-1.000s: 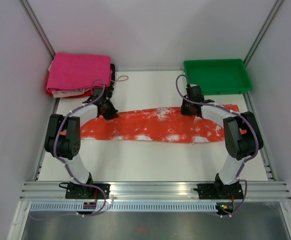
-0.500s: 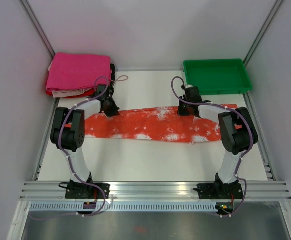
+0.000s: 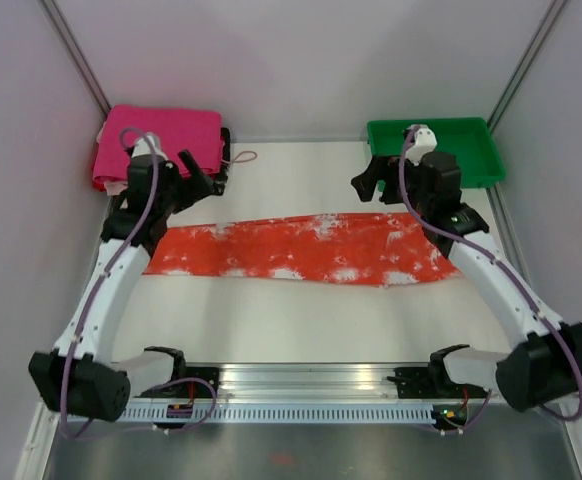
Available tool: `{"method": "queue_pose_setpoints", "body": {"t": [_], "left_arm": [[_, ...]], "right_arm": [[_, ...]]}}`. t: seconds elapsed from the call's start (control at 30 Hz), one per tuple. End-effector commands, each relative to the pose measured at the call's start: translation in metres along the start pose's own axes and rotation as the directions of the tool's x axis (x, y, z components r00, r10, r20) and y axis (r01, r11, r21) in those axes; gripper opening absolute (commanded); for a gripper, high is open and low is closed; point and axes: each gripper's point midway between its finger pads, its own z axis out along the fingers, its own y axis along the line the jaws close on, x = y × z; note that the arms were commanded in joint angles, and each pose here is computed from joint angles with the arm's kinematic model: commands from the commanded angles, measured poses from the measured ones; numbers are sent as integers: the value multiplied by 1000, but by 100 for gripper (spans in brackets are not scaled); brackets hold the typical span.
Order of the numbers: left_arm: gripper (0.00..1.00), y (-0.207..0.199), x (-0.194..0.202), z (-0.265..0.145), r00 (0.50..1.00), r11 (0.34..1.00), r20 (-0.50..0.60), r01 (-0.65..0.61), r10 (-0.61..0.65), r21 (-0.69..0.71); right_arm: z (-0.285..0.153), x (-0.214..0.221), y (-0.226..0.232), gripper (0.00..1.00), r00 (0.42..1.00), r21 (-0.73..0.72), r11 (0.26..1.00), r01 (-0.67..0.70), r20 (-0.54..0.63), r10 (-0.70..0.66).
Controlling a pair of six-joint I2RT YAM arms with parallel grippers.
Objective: Fold and stack the trousers
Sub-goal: Fold the trousers
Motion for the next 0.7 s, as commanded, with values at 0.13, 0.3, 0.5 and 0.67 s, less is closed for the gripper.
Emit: {"method": "queue_pose_setpoints", "body": {"t": [0.13,0.3,0.5,0.67], "left_arm": [[100,152,50,-40,971,905,-25,211,-237,-370],[100,218,54,-43,974,873,-35,183,-222,-453],[96,267,54,-21,977,839,-139,62,-162,-541],[93,292,43,-3,984,862,-131,42,-124,-504]], "right_arm": [[-58,35,15,98,998,-75,995,-65,-16,64],[-70,56,9,98,996,-51,997,-57,-77,53],[-63,78,4,98,988,-45,996,-74,-141,67],[-50,86,1,98,971,-23,997,-75,-230,68]]}}
